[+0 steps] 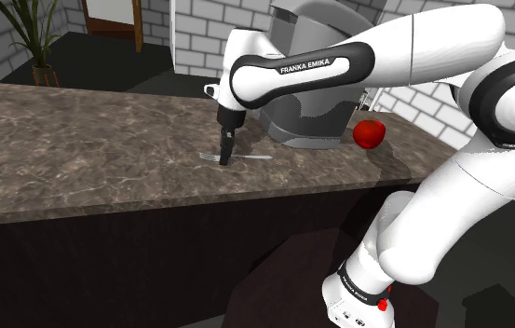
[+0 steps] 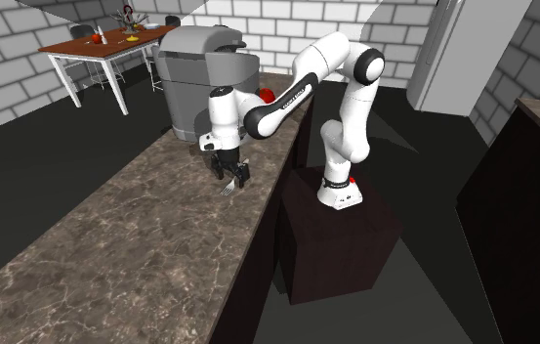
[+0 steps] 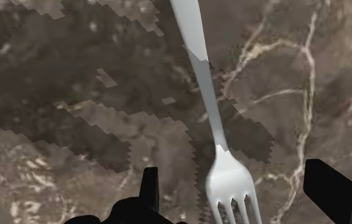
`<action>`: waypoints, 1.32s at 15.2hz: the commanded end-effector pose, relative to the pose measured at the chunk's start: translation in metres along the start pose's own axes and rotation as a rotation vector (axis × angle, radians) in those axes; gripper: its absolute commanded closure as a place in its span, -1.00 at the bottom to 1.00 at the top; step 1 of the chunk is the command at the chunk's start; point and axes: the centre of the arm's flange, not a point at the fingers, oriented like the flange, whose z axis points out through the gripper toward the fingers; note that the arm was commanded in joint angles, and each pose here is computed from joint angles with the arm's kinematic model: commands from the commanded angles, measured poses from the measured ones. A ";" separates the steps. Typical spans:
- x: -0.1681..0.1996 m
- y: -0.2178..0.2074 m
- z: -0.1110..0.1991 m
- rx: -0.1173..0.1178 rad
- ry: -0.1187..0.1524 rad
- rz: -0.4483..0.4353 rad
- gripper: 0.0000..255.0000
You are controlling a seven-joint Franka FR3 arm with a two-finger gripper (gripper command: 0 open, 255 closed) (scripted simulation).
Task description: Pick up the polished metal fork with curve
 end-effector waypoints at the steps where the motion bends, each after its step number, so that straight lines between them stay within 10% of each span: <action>1: 0.000 0.000 0.001 0.000 0.001 0.000 1.00; 20: 0.002 -0.001 -0.051 0.000 0.001 0.000 1.00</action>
